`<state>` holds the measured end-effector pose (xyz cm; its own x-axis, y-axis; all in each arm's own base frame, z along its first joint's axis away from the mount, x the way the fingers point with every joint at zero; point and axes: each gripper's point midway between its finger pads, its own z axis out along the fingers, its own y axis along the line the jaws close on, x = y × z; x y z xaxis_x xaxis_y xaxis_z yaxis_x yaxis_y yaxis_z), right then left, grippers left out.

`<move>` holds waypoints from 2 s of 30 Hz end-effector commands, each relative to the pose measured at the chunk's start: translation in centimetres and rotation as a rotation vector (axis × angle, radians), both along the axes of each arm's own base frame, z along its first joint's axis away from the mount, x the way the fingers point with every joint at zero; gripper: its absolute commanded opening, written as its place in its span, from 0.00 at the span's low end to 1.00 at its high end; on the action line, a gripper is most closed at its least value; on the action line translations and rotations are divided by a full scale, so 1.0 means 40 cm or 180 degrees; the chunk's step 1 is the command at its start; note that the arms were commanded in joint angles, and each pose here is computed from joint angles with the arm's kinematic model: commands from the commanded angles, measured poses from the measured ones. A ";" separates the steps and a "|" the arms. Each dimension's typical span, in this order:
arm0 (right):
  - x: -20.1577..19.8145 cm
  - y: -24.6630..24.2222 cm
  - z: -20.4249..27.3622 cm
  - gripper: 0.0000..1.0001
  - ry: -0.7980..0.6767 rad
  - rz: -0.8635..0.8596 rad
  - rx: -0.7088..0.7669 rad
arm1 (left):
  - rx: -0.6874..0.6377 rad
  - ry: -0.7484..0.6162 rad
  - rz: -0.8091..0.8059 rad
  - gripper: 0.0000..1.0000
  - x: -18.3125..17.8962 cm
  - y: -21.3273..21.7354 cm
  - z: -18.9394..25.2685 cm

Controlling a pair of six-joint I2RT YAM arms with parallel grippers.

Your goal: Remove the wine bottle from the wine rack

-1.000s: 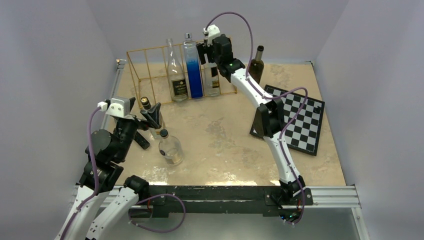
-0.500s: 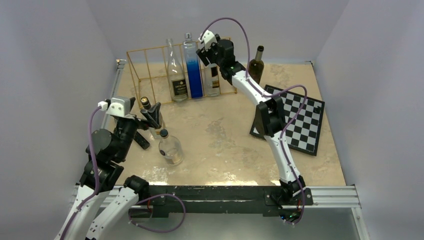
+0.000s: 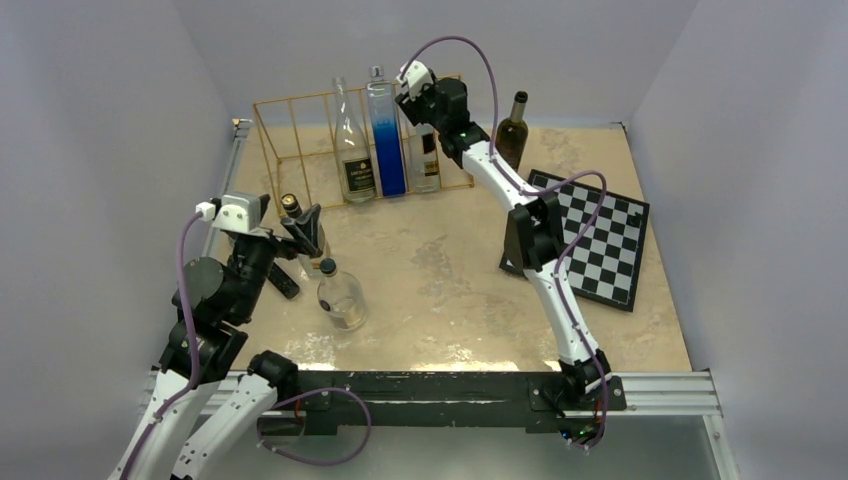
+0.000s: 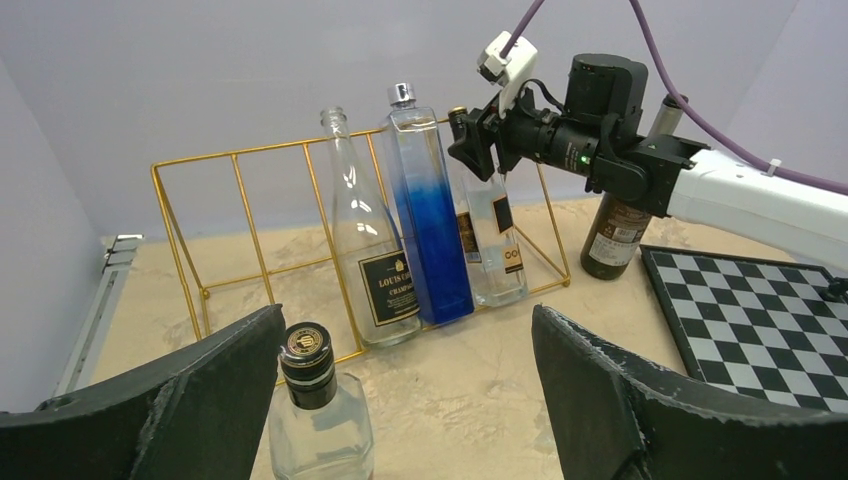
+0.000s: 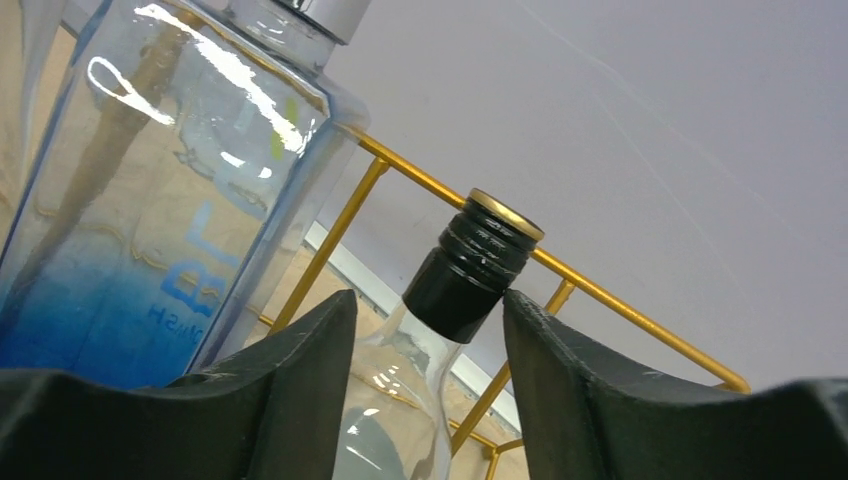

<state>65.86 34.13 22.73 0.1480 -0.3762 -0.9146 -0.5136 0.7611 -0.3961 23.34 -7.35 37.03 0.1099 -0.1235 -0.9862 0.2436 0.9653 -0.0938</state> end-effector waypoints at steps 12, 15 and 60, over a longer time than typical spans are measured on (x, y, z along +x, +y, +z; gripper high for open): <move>-0.007 0.026 0.096 0.53 -0.0254 0.0268 0.0203 | -0.0158 -0.0290 0.0033 0.96 -0.023 0.016 0.085; -0.005 0.026 0.096 0.39 -0.0251 0.0254 0.0199 | -0.0158 -0.0301 0.0044 0.96 -0.026 0.019 0.087; -0.959 -0.218 0.455 0.94 0.0137 0.0852 0.1430 | -0.0159 0.1757 0.0438 0.80 0.821 -0.048 -0.065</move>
<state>28.78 26.24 40.33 0.1492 0.0818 -0.9854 -0.7277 0.6838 -0.0534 53.97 -9.78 32.06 -0.5086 -0.1321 -0.8508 0.0314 0.9847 -0.1716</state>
